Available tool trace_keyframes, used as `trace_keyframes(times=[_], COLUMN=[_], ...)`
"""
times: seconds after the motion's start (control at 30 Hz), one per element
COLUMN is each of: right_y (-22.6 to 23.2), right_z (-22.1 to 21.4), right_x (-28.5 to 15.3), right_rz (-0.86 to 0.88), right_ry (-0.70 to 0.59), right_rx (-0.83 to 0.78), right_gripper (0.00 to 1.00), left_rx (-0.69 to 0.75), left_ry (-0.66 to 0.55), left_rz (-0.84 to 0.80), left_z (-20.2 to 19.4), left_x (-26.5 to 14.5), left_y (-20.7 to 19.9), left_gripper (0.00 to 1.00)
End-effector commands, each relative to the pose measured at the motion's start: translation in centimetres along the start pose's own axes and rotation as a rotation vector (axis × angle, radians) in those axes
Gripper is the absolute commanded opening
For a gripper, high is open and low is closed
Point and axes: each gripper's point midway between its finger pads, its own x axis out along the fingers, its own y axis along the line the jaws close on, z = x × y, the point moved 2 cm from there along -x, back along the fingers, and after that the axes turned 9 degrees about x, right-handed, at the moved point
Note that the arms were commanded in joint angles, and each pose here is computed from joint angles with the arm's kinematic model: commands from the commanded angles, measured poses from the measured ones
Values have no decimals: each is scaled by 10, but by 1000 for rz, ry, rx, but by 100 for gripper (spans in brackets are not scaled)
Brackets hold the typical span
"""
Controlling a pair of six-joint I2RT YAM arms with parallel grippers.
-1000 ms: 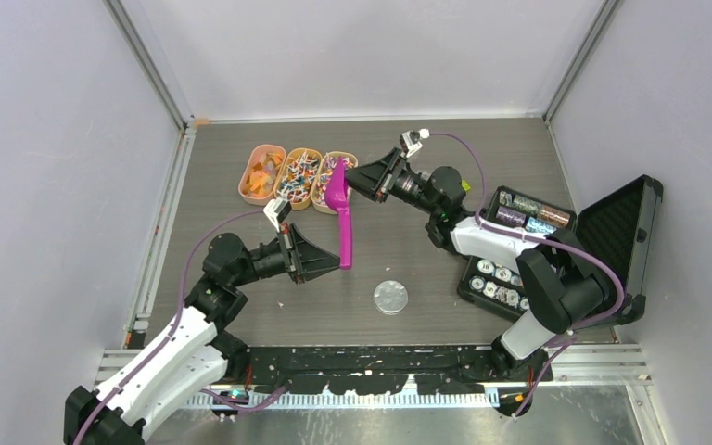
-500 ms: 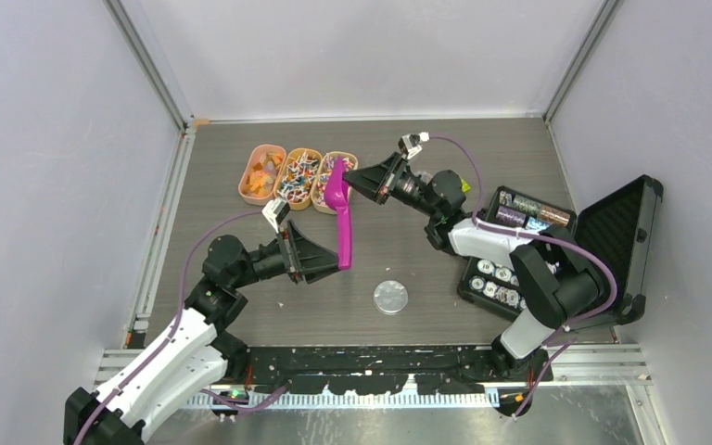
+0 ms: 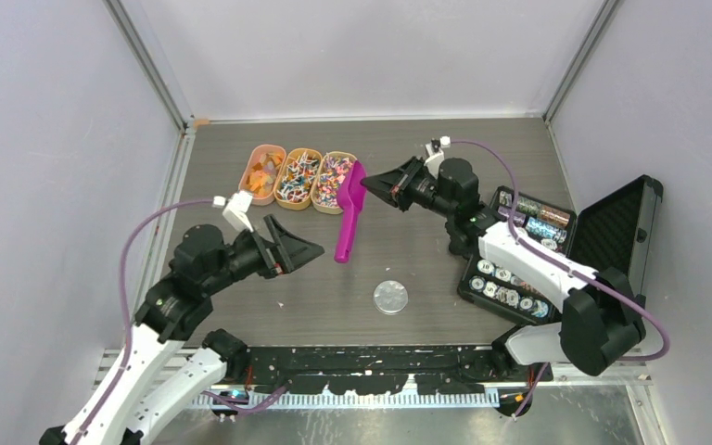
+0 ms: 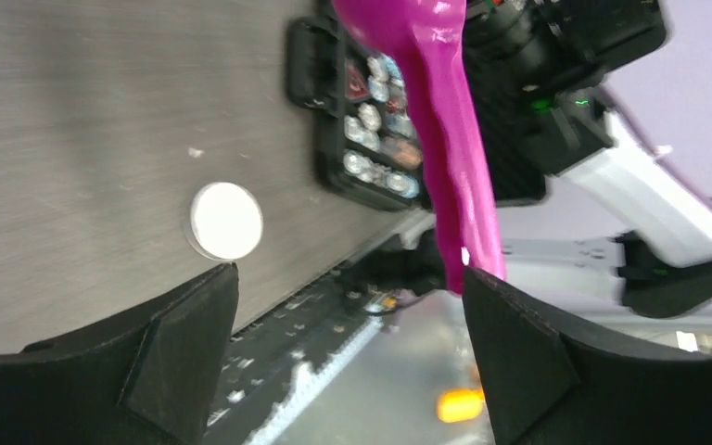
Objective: Pack the candies
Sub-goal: Pick up the spatula from the center of the board.
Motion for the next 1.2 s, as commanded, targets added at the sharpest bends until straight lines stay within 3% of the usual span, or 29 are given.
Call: trace_keyframes(times=[0.0, 0.17, 0.47, 0.63, 0.73, 1.0, 1.17], right_y=[-22, -41, -69, -78, -83, -93, -98], right_z=[14, 18, 17, 19, 18, 14, 13], right_x=[-14, -27, -40, -54, -53, -40, -41], right_rz=[-267, -543, -765, -887, -897, -897, -909], right_ry=[-120, -188, -274, -334, -337, -298, -292], right_rx=[55, 225, 411, 425, 455, 497, 492], right_gripper=[0, 0, 1, 0, 0, 0, 1], left_rx=[253, 460, 875, 1113, 1237, 1313, 1289], left_ry=[-20, -113, -11, -120, -84, 6, 115], left_rz=[262, 263, 197, 65, -6, -116, -82], left_z=[4, 31, 56, 74, 69, 60, 59], left_x=[-24, -25, 4, 10, 17, 46, 64], left_y=[43, 40, 29, -3, -6, -15, -6], left_gripper=[92, 87, 84, 92, 95, 97, 92])
